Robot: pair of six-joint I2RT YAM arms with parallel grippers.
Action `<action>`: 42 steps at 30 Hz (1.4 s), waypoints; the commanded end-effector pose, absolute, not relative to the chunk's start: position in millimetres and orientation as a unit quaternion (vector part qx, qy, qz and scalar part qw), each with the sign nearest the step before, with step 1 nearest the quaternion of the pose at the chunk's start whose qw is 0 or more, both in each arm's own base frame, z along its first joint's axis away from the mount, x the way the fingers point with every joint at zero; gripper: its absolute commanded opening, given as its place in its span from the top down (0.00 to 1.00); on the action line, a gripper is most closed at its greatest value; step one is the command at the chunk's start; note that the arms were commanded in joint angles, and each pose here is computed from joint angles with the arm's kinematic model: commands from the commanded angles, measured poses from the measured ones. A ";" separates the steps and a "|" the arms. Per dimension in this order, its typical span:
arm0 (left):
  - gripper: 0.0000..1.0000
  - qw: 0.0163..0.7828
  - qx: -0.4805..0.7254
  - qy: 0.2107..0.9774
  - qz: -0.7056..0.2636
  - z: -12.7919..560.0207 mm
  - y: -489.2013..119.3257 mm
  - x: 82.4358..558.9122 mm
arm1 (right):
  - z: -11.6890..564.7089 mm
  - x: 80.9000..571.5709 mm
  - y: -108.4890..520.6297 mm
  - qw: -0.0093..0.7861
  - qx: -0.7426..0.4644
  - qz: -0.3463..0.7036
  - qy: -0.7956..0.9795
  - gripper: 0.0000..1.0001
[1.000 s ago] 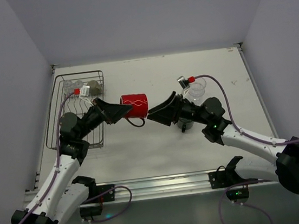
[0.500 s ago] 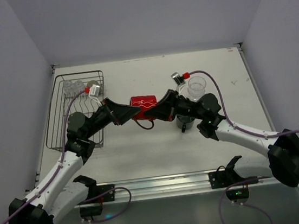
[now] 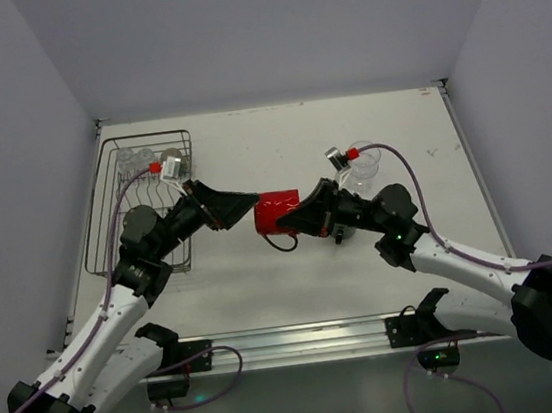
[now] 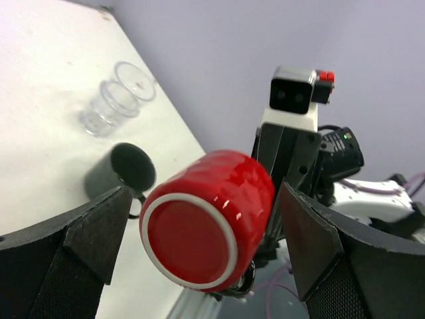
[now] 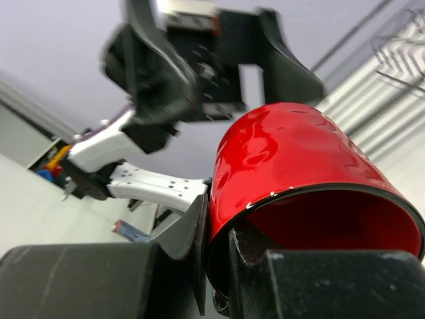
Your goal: Unload the cups from the dish rack
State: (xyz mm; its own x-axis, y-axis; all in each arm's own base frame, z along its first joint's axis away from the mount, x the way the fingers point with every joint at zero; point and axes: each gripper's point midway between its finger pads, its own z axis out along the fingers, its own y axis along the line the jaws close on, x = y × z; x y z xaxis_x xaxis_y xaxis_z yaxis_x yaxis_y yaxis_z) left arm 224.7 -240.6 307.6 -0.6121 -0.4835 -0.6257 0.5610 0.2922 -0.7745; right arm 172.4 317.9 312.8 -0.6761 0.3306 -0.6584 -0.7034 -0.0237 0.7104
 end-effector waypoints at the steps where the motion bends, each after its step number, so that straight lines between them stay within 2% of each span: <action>1: 0.00 0.523 0.031 0.672 -0.523 331.2 -219.1 240.6 | 303.3 181.4 308.7 0.416 -0.163 0.649 0.616 1.00; 9: 0.00 0.529 0.001 0.743 -0.409 293.2 -192.2 257.4 | 269.5 193.2 304.7 0.410 -0.179 0.570 0.689 1.00; 13: 0.00 0.534 -0.034 0.789 -0.300 276.5 -159.5 271.3 | 224.4 209.9 298.5 0.374 -0.195 0.472 0.774 1.00; 14: 0.00 0.537 -0.043 0.796 -0.277 274.0 -151.7 274.3 | 229.1 218.2 298.7 0.381 -0.198 0.456 0.780 1.00; 19: 0.00 0.553 -0.078 0.816 -0.149 264.7 -106.6 283.9 | 177.0 245.9 278.6 0.358 -0.202 0.304 0.859 1.00; 24: 0.00 0.570 -0.105 0.812 -0.067 264.9 -72.7 282.8 | 166.9 255.7 290.1 0.345 -0.228 0.247 0.876 1.00; 33: 0.00 0.564 -0.115 0.817 -0.027 242.3 -55.0 273.5 | 115.1 271.1 300.0 0.285 -0.270 0.116 0.912 1.00; 42: 0.00 0.576 -0.122 0.808 -0.033 251.0 -55.0 276.1 | 81.2 269.7 305.7 0.247 -0.299 0.066 0.919 1.00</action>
